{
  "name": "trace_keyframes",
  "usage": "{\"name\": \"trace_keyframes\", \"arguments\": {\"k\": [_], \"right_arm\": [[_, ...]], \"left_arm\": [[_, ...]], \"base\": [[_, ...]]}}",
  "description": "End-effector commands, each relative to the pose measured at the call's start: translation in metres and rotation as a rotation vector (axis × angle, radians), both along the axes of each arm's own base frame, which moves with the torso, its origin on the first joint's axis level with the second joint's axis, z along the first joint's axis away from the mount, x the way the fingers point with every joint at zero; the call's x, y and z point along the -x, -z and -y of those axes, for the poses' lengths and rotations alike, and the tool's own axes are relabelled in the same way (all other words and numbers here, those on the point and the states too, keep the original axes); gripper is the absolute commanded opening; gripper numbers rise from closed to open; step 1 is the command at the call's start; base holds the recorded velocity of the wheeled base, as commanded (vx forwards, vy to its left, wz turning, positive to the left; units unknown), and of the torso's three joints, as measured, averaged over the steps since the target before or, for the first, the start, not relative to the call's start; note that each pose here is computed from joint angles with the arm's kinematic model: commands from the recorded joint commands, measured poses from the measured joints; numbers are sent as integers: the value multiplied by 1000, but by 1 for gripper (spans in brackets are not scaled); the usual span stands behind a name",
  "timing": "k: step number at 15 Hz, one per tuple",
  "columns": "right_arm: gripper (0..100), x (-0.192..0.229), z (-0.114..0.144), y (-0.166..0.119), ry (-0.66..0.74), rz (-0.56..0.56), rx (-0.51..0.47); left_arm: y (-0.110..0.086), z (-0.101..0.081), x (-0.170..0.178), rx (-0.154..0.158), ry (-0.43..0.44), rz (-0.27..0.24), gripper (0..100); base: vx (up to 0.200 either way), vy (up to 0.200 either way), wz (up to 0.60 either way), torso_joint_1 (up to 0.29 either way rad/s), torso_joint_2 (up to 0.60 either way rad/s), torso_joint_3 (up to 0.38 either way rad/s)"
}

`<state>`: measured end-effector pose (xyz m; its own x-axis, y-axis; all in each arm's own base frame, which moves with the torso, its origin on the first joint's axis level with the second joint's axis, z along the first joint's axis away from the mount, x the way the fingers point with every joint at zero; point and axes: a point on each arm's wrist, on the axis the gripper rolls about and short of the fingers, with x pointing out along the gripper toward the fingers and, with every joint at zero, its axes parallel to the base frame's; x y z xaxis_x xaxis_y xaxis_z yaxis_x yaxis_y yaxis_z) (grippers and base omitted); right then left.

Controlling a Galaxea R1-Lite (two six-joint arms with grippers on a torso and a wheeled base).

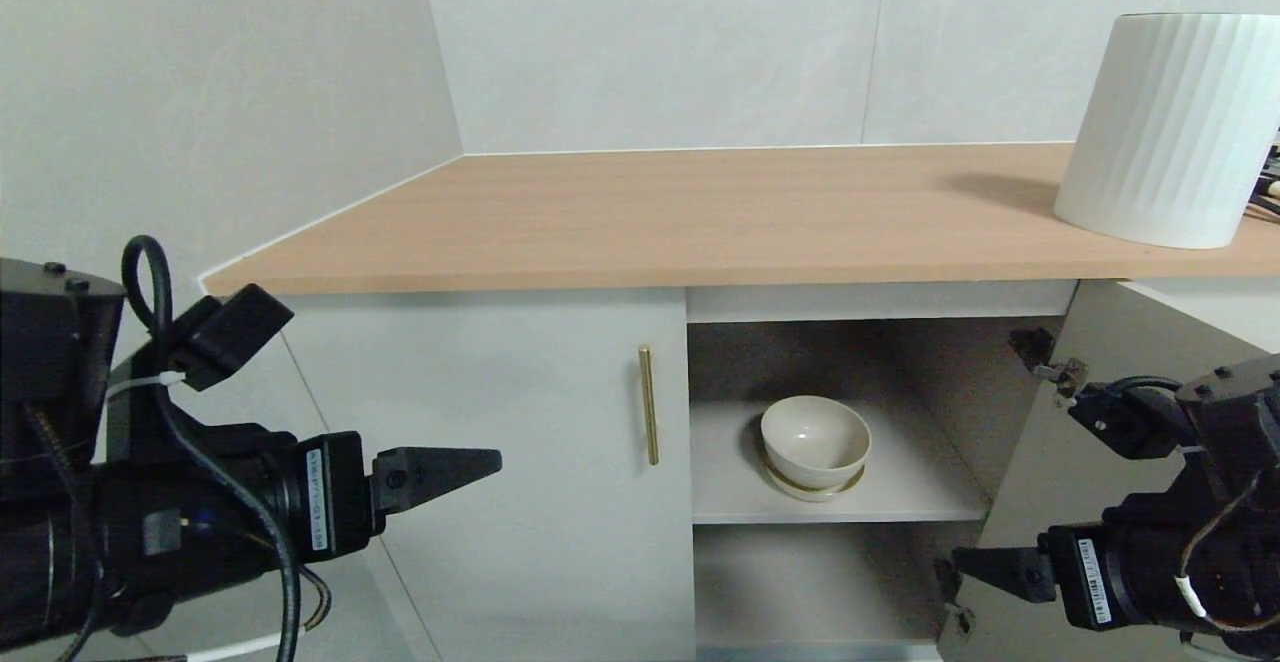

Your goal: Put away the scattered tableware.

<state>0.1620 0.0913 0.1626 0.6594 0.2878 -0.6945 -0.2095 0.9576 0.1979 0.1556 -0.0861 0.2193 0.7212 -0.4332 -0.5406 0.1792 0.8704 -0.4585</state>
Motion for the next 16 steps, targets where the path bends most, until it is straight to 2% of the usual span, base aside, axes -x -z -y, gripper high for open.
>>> {"name": "trace_keyframes", "arguments": {"k": [1,2,5,16], "right_arm": [[100,4,3,-4,-5,23,-3],[100,6,4,-5,-6,27,-2],[100,11,6,-9,-10,37,8],[100,11,7,-5,-8,3,33]], "left_arm": [[3,1,-1,-6,2,-13,100],[5,1,-1,-10,6,-18,100],[10,3,-4,-21,6,-42,100],[12,4,-4,-27,10,-51,100]], "base": [[0,0,0,0,0,0],[0,0,0,0,0,0],[-200,0,0,4,2,9],[-200,0,0,2,2,1]]}}
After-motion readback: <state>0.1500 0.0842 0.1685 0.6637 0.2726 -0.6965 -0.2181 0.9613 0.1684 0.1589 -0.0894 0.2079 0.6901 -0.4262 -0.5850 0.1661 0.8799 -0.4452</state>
